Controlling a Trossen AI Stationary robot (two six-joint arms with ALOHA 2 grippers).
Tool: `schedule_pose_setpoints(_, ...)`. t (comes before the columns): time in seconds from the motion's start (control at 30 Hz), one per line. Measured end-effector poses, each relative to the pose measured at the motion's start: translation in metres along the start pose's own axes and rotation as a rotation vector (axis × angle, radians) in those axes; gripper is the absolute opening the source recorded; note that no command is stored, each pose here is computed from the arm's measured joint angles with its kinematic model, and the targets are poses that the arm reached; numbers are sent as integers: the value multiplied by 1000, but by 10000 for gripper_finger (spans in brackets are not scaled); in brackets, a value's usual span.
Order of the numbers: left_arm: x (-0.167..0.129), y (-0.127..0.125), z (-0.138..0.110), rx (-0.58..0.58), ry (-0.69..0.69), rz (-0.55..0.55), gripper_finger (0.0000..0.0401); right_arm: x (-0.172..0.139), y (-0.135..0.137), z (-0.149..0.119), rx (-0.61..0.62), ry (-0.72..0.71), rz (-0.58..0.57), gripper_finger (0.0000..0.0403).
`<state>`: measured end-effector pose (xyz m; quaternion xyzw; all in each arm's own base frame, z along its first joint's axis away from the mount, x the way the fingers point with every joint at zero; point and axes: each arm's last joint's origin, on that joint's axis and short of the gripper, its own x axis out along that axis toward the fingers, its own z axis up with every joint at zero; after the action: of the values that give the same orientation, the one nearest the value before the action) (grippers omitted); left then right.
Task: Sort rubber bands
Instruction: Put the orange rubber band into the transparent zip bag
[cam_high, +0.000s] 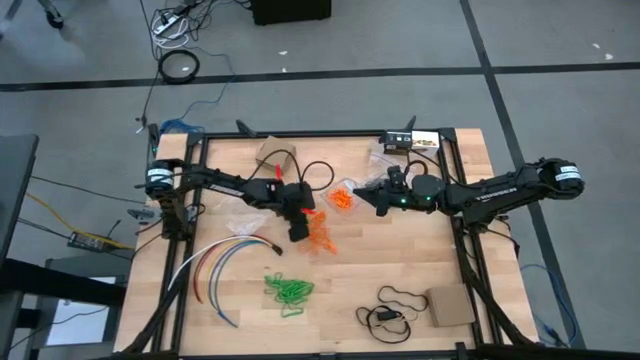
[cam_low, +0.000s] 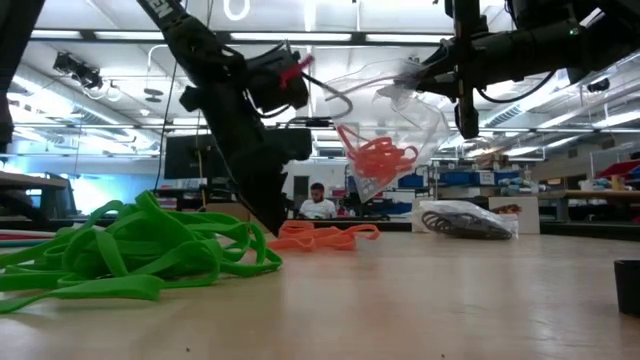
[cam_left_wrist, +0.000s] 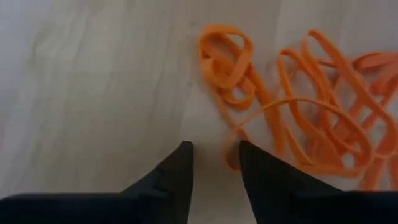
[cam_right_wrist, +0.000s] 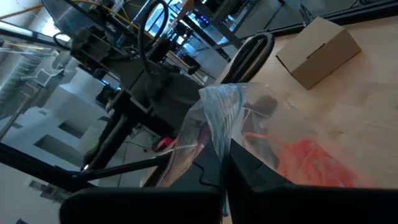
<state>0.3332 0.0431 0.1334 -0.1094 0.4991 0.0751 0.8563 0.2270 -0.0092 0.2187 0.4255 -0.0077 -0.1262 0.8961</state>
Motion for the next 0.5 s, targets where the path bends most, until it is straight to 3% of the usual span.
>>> schedule_pose_setpoints(0.23,7,0,0,-5,3,5,114,0,-1,-1,-7,5,-6,4)
schedule_pose_setpoints(0.37,6,0,0,57,2,47,27,0,-1,-1,-10,5,-7,4)
schedule_pose_setpoints(0.5,5,-3,3,103,6,83,5,0,0,-1,-11,9,-4,4)
